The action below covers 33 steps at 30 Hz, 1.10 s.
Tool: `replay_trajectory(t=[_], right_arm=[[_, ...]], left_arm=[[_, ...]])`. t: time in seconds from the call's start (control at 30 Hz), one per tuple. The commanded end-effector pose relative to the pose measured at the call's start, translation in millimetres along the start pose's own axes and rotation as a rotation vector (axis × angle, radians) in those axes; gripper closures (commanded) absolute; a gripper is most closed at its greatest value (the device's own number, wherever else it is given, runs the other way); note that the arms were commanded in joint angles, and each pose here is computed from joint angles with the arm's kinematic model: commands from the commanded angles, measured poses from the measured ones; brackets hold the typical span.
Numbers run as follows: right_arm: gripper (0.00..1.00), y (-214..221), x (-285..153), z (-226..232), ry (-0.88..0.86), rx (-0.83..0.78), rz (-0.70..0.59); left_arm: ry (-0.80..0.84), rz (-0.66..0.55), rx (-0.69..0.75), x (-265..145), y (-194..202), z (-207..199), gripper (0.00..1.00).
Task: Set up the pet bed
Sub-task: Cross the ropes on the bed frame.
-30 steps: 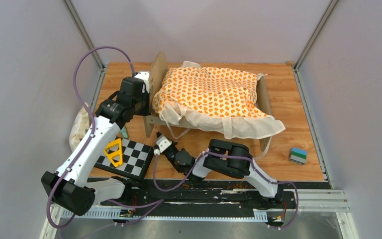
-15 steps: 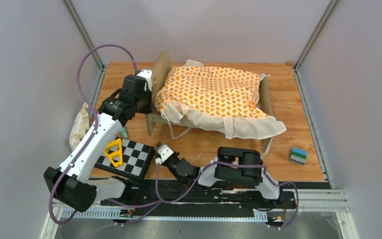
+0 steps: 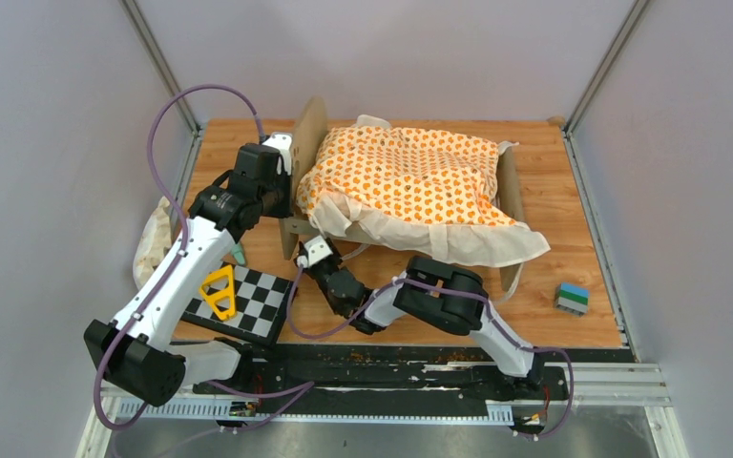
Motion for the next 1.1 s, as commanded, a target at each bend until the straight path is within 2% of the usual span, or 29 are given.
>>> replay_trajectory(t=[0.0,0.4,0.57,0.7,0.83,0.9,0.97,1.0,1.07], right_arm=[[0.53,-8.5,14.9,3.3,0.048,0.035,-0.077],[0.5,-10.9,33.6,-4.5,0.185,0.122,-0.05],[0.51,-17.2,43.4,-0.2,0.188,0.127,-0.066],[0.57,-18.0,45.9,-1.9,0.238,0.139,-0.085],[0.68,-19.5,47.2,-6.9,0.284,0.108,-0.102],[0.79,-20.6,45.9,-9.9,0.303,0.105,-0.102],[0.96,-22.3,43.4,-12.3,0.312,0.106,-0.11],[0.99,-22.3,42.0,-13.1,0.315,0.108,-0.114],[1.0,-21.9,38.0,-12.8,0.31,0.106,-0.119]], left_arm=[[0.226,-0.238,-0.019,-43.9,-50.2,-30.1,1.0],[0.246,-0.239,-0.029,-51.3,-49.2,-30.5,1.0],[0.258,-0.232,-0.036,-52.5,-47.7,-31.4,1.0],[0.261,-0.222,-0.041,-54.2,-46.7,-31.5,1.0],[0.258,-0.218,-0.036,-57.2,-45.3,-30.2,1.0],[0.256,-0.213,-0.032,-57.5,-44.7,-29.7,1.0],[0.254,-0.211,-0.031,-57.7,-44.6,-29.6,1.0],[0.254,-0.212,-0.031,-57.7,-45.1,-29.7,1.0],[0.255,-0.217,-0.032,-58.9,-46.6,-30.1,1.0]])
Point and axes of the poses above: each gripper's point midway between its finger pads, its own x axis out along the fingers, its own z axis along the line the jaws close on, y = z × x, the point moved 8 cm from there along -x, back along the fingers, and after that the axes turned 12 degrees about -x, right-handed, at the moved point
